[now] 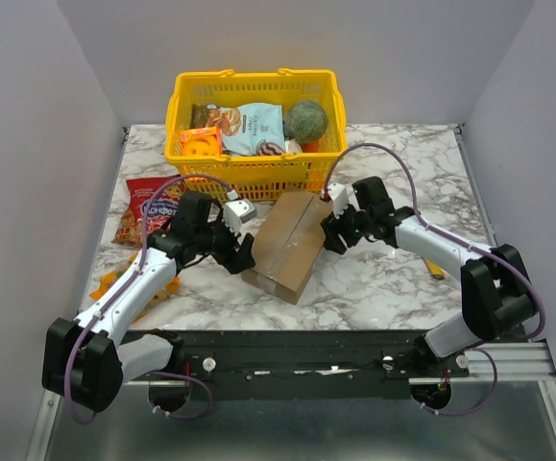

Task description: Unpack the express box

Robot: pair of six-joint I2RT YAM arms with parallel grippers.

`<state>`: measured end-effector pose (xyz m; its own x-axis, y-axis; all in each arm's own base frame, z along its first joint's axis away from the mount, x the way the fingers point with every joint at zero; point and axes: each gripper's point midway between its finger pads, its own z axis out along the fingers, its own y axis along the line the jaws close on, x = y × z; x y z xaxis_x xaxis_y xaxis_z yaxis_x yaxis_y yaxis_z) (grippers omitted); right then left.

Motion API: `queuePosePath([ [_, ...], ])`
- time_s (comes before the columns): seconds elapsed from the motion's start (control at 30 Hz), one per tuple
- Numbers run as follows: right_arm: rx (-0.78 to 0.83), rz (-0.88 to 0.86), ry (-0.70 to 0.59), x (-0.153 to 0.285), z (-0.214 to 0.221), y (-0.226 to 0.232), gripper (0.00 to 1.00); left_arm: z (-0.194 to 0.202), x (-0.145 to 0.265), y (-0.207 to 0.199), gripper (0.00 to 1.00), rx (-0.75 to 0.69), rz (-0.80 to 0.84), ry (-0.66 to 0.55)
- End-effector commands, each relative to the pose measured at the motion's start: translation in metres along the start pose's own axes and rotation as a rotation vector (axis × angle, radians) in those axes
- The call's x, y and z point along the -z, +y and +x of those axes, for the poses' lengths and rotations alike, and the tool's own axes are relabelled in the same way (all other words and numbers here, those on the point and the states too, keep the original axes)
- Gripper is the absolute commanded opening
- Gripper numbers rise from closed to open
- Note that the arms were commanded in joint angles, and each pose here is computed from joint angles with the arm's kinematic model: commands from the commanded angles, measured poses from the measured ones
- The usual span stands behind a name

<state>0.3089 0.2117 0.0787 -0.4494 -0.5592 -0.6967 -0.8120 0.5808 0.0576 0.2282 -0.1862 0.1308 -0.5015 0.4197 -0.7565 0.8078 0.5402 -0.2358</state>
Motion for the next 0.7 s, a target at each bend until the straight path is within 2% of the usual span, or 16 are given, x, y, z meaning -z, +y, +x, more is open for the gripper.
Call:
queuePosePath([
  [0.0, -0.068, 0.129, -0.067, 0.024, -0.026, -0.013, 0.69, -0.052, 0.029, 0.032, 0.8, 0.097, -0.258, -0.111],
  [0.13, -0.15, 0.173, -0.129, 0.054, -0.053, -0.012, 0.69, -0.069, 0.025, 0.038, 0.8, 0.118, -0.267, -0.124],
  [0.27, -0.14, 0.083, -0.203, 0.064, -0.077, 0.005, 0.68, -0.087, 0.013, 0.036, 0.8, 0.078, -0.252, -0.151],
  [0.53, -0.054, -0.053, -0.198, 0.033, -0.077, 0.028, 0.58, -0.097, -0.01, 0.038, 0.81, 0.047, -0.361, -0.103],
  [0.67, -0.055, -0.068, -0.165, 0.009, -0.057, 0.035, 0.58, -0.1, -0.022, 0.033, 0.82, 0.028, -0.396, -0.087],
])
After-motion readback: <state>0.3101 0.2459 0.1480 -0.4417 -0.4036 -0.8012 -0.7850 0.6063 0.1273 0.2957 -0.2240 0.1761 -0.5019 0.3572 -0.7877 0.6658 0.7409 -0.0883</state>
